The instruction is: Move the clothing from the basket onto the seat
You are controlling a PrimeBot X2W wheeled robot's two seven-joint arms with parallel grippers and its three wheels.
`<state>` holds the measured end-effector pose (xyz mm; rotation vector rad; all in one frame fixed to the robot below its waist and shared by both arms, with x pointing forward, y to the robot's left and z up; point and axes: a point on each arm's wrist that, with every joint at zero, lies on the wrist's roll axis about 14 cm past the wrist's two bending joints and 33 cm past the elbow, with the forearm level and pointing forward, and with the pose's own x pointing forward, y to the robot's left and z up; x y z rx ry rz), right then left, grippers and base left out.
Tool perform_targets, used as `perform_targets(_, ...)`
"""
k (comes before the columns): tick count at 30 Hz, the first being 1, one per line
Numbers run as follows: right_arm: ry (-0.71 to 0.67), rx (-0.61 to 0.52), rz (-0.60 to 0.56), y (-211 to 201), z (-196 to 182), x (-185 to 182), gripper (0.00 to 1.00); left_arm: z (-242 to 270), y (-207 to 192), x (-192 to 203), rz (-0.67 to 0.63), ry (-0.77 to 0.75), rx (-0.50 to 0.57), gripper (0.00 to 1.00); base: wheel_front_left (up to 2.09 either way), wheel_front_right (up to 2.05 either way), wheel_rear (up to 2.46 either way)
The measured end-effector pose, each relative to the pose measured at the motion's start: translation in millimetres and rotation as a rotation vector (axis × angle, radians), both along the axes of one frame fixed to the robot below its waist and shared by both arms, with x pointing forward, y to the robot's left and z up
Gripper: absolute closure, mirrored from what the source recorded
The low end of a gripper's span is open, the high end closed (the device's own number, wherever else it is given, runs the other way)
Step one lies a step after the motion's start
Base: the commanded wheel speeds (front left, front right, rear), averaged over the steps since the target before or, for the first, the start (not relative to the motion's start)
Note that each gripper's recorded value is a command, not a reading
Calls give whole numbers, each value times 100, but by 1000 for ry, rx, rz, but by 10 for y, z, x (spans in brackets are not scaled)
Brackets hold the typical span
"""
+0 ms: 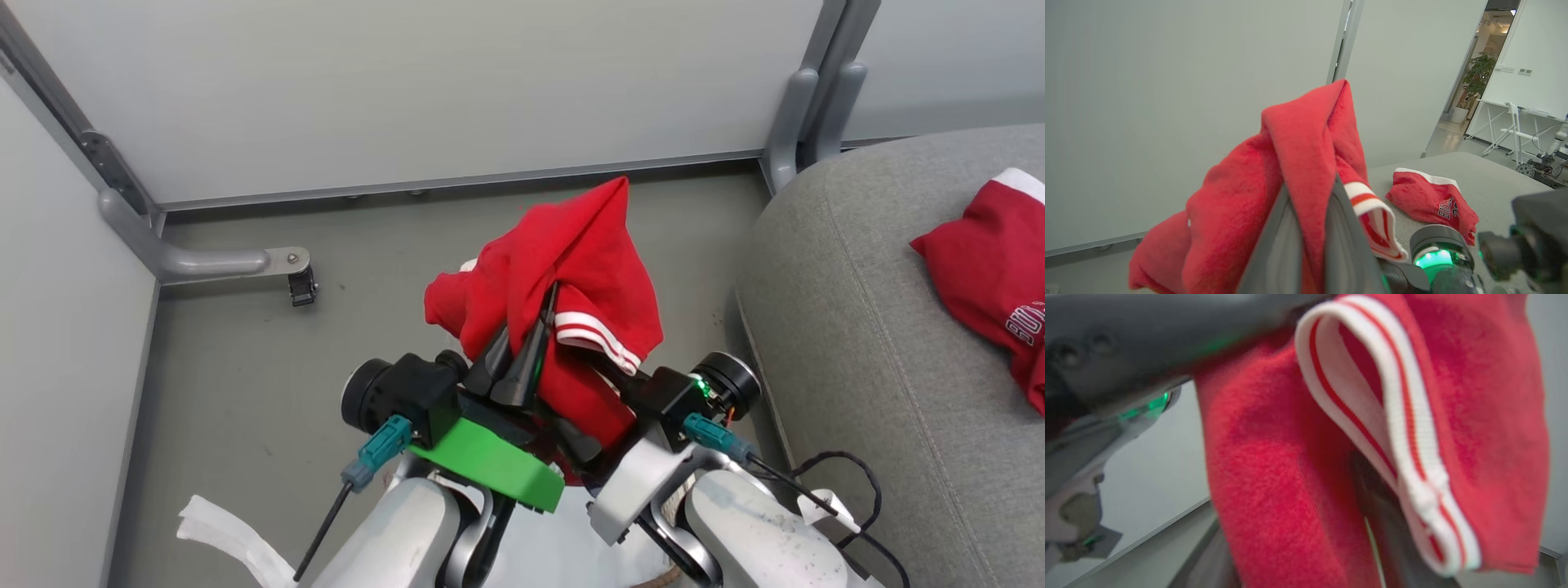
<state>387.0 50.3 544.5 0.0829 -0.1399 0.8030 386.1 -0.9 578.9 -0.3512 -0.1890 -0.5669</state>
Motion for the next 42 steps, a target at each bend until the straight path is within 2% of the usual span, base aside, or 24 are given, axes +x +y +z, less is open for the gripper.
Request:
perform_targets(1, 8, 4, 1, 12, -7, 13, 100, -8, -3, -13, -2, 4, -2, 100, 0, 0, 0)
perform_targets(5, 24, 32, 1, 31, 13, 40, 100, -56, 17, -25, 6, 19, 3, 100, 0, 0, 0)
perform_targets(7, 28, 39, -7, 10, 12, 37, 100, -87, 18, -11, 11, 23, 15, 25, 0, 0, 0)
perform_targets(8, 34, 46, -16, -19, 6, 34, 100, -111, 18, 1, 15, 28, 21, 0, 0, 0, 0)
perform_targets(17, 67, 64, -169, -551, -90, 7, 100, -275, -118, 126, -5, 52, 61, 0, 0, 0, 0)
perform_targets(28, 88, 80, -445, -1499, -160, -172, 100, -489, -823, 56, -222, 76, 97, 0, 0, 0, 0)
perform_targets(36, 84, 65, -652, -2174, -172, -420, 100, -585, -1410, -177, -418, 92, 98, 0, 0, 0, 0)
perform_targets(42, 44, 29, -735, -2509, -61, -468, 100, -687, -1645, -275, -503, 114, 99, 0, 0, 0, 0)
